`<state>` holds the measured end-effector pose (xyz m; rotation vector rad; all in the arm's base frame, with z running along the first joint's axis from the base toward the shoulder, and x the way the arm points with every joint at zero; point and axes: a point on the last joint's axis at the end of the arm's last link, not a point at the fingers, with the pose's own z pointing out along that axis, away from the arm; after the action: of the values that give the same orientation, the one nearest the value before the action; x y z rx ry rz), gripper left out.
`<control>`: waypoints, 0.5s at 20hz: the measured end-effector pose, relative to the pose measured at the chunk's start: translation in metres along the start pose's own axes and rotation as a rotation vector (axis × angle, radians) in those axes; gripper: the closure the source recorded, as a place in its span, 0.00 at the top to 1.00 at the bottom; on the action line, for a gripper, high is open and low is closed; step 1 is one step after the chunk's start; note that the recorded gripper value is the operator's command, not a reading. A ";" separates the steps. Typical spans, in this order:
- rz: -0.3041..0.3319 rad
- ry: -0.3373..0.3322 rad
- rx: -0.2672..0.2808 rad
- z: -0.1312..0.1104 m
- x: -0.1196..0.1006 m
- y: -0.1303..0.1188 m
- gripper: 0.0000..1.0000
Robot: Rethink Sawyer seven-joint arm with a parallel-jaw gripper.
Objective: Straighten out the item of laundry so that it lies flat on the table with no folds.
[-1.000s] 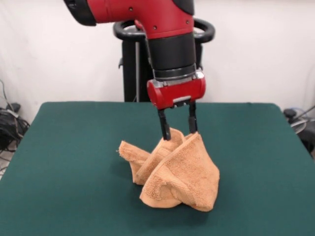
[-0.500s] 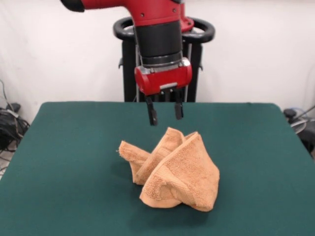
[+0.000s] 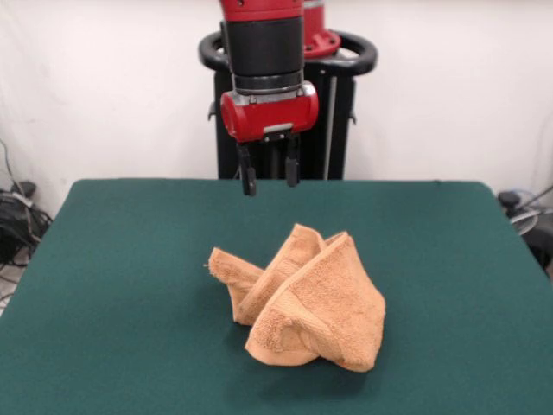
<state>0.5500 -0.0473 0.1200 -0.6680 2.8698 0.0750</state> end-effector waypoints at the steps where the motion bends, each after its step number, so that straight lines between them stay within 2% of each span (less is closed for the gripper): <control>1: -0.005 0.000 0.003 0.000 0.000 0.000 1.00; 5: -0.017 0.001 0.006 0.001 0.001 0.001 1.00; 10: -0.087 0.004 0.008 0.005 -0.008 0.022 1.00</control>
<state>0.5478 -0.0237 0.1166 -0.7909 2.8393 0.0489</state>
